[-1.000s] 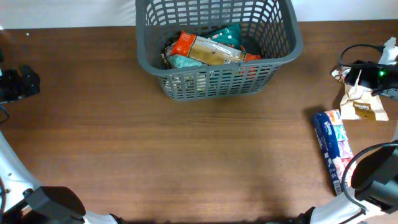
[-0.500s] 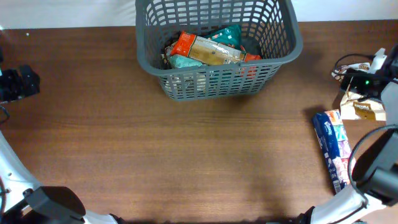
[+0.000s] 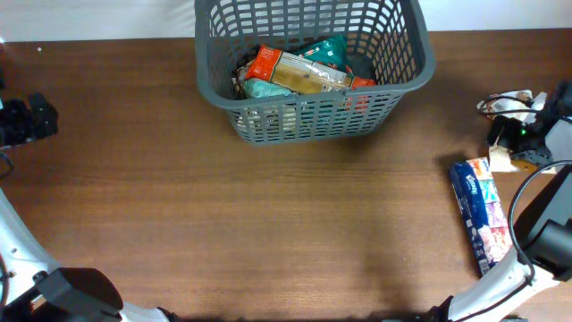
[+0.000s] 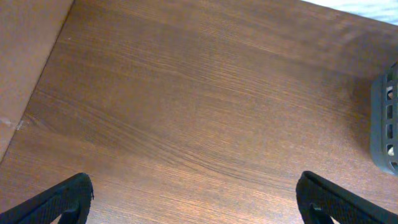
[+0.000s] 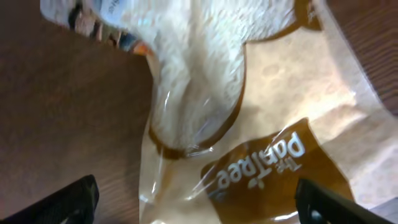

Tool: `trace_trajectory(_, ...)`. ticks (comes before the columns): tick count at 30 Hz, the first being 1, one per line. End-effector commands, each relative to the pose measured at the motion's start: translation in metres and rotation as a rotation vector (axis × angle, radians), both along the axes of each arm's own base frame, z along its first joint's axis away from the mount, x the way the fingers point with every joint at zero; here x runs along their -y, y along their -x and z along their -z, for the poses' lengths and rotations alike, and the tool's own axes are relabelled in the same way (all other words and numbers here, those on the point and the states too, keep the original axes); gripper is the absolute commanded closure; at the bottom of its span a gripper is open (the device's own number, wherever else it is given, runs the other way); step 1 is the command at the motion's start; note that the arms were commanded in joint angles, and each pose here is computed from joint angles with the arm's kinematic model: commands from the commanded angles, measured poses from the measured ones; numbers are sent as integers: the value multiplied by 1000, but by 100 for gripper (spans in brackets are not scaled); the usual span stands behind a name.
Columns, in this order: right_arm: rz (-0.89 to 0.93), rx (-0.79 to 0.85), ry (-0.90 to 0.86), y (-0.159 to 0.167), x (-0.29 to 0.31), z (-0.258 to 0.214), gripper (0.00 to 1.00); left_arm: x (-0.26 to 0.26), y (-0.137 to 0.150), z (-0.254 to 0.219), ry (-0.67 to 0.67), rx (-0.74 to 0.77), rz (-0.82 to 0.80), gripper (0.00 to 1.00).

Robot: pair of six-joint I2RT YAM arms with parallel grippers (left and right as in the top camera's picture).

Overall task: Pack container
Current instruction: 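Grasp the rice bag with the right gripper and lift it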

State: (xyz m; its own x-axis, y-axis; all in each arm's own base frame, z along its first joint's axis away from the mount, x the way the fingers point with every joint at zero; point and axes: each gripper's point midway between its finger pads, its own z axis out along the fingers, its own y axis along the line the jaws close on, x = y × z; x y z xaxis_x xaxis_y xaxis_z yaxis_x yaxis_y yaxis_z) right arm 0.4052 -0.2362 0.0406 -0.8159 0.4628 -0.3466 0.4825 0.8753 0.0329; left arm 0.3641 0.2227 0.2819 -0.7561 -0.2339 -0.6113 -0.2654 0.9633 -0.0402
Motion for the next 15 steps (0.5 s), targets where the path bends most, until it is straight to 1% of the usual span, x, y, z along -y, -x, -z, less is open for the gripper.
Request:
trace_trajectory(1,29,10,-1,-4,3,6,6,1,0,0,14,6,-3,1)
trace_trajectory(3,45,20,-3,-6,4,7,9,1,0,0,14,6,-3,1)
trace_trajectory(6,66,32,-5,-10,7,12,9,1,0,0,14,6,-3,1)
trace_trajectory(15,84,59,8,-21,14,28,9,1,0,0,14,6,-3,1)
